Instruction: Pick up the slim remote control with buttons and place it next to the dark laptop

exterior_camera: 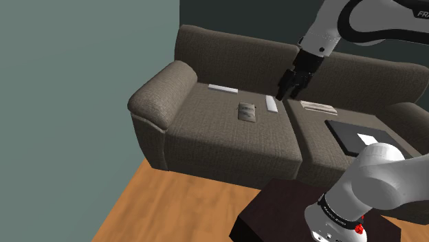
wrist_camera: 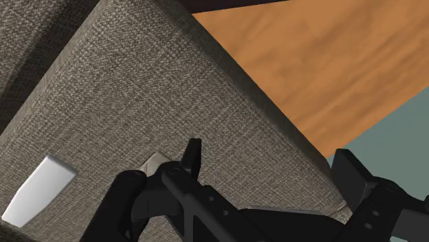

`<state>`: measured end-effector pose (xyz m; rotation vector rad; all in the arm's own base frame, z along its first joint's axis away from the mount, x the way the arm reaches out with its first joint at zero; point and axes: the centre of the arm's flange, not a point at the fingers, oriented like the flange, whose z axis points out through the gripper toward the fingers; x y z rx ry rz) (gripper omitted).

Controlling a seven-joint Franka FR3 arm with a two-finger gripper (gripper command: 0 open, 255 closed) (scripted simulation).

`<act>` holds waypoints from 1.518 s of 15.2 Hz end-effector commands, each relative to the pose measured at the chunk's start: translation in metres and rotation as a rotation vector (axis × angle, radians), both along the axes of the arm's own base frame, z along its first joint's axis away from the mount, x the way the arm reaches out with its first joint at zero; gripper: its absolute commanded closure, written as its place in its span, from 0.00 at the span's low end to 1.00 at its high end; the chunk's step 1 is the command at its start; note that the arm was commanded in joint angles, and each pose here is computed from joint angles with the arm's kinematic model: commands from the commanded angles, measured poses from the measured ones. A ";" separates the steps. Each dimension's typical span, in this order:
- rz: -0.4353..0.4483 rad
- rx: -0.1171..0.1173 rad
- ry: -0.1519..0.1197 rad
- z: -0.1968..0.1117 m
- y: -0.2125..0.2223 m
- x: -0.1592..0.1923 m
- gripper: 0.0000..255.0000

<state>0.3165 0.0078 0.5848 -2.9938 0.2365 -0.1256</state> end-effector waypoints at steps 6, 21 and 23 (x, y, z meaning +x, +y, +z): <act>-0.093 -0.012 0.017 -0.027 -0.037 0.045 0.00; -0.373 -0.047 0.069 -0.108 -0.173 0.155 0.00; -0.411 -0.052 0.076 -0.119 -0.194 0.167 0.00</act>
